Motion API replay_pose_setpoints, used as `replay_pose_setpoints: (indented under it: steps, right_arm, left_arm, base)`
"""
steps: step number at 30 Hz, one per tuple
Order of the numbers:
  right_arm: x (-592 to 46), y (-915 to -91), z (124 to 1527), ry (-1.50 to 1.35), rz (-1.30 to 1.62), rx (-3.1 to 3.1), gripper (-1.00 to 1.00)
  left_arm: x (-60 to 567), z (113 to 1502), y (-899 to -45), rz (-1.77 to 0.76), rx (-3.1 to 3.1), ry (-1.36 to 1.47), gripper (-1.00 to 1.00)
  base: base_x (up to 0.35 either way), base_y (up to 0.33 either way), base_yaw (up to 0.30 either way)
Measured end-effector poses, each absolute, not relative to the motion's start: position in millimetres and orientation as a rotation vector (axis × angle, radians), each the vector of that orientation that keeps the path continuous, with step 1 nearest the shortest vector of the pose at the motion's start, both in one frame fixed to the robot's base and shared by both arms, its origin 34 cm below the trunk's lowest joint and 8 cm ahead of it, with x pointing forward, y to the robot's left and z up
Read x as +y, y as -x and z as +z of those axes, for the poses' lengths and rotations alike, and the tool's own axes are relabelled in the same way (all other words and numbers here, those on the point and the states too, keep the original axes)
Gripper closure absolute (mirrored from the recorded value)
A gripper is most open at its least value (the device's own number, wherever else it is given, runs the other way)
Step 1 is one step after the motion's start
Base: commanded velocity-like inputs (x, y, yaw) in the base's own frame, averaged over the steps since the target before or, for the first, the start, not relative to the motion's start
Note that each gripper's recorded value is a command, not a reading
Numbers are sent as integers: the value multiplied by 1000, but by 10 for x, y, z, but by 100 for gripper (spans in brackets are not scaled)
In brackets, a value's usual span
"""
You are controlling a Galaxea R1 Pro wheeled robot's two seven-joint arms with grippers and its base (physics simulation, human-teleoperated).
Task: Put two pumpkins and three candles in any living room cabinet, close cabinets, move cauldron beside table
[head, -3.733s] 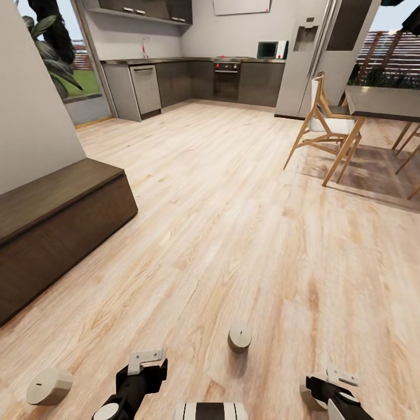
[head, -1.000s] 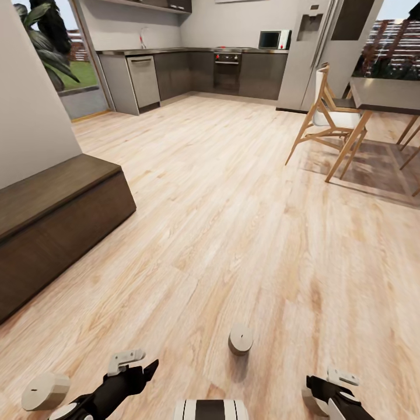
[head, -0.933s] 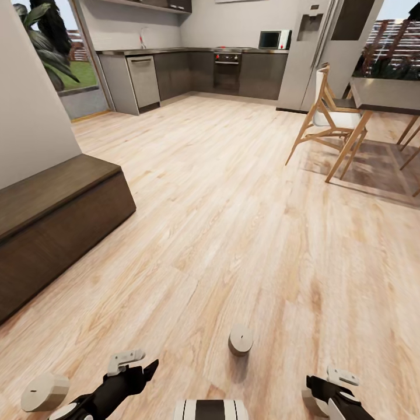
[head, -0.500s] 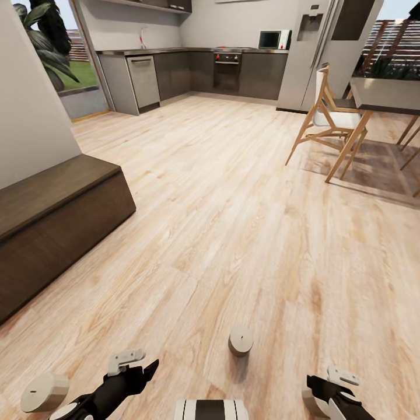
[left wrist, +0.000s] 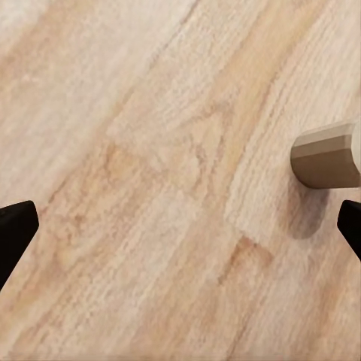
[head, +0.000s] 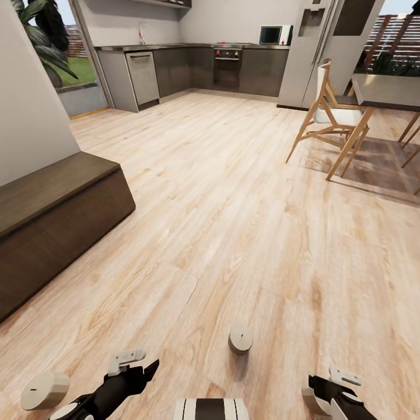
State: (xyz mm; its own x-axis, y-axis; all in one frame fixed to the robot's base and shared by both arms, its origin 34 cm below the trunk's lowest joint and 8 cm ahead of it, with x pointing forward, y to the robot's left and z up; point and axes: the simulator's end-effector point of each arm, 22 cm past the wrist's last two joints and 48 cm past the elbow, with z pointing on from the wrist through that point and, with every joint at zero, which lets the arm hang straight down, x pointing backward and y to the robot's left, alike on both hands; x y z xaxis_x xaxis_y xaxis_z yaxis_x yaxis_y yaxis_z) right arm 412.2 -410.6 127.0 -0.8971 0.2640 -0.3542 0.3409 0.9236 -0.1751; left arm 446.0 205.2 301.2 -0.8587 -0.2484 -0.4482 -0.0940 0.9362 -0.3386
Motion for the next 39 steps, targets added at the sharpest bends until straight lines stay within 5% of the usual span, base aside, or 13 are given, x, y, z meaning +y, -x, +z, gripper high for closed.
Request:
replay_pose_setpoints:
  steps: [39]
  right_arm:
    - [-4039,-3854,1099,-434,-335,2826,-100]
  left_arm:
    - [2052,2886,-4389,-419,2624,254,-100]
  base:
    - [0,0,0]
